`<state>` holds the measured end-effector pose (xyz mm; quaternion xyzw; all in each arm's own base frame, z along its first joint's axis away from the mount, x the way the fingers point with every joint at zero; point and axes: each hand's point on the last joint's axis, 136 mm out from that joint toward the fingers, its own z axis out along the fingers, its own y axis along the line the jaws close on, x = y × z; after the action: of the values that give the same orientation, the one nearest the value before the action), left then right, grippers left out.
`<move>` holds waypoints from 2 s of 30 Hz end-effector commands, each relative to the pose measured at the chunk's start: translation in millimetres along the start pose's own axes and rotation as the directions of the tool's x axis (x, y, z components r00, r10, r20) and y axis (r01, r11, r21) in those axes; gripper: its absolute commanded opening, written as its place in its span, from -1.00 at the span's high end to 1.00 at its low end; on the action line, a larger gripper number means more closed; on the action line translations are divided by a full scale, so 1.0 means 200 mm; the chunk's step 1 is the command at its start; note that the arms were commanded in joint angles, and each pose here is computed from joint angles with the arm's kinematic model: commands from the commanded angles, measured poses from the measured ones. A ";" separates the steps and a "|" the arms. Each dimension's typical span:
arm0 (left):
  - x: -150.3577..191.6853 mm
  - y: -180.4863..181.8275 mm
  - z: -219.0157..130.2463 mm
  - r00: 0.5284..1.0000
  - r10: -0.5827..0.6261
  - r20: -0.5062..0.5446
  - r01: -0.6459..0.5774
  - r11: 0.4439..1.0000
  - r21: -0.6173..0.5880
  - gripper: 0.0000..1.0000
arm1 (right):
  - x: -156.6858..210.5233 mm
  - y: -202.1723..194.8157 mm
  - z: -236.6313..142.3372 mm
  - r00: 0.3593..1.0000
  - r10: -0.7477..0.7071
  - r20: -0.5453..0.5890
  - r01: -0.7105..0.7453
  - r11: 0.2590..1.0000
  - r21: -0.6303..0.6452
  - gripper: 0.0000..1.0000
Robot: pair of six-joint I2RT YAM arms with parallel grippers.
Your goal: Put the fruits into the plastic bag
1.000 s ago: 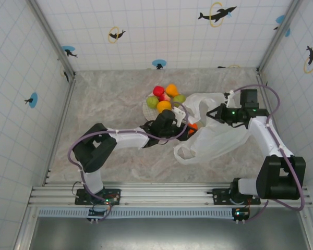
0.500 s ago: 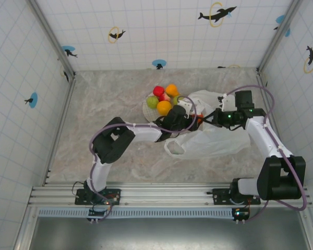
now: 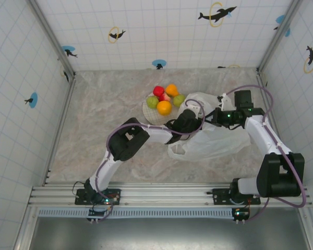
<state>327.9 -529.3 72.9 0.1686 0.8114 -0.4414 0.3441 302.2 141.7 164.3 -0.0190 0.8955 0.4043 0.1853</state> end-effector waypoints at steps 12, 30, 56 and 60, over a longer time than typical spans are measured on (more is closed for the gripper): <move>-0.10 -0.06 -0.19 0.995 0.100 0.012 -0.100 0.994 0.040 -0.75 | 0.00 -0.11 -0.05 0.999 0.021 0.027 -0.022 0.999 0.039 1.00; 0.04 -0.02 -0.81 0.956 0.242 -0.164 -0.238 0.970 0.045 -0.64 | -0.04 -0.20 -0.03 0.999 -0.035 -0.011 0.037 0.978 0.207 1.00; -0.51 0.70 -1.36 0.997 -0.037 0.062 0.061 0.880 -0.470 -0.70 | -0.05 -0.16 -0.05 0.996 -0.088 -0.018 0.090 0.971 0.221 1.00; -0.59 0.78 -1.36 0.994 -0.070 0.082 0.102 0.859 -0.502 -0.70 | -0.05 -0.14 -0.05 0.995 -0.095 0.006 0.092 0.974 0.206 1.00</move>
<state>379.1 -220.7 163.6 0.0502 0.8850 -0.2449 0.3927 310.2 109.0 134.9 -0.0289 0.9381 0.2904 0.1866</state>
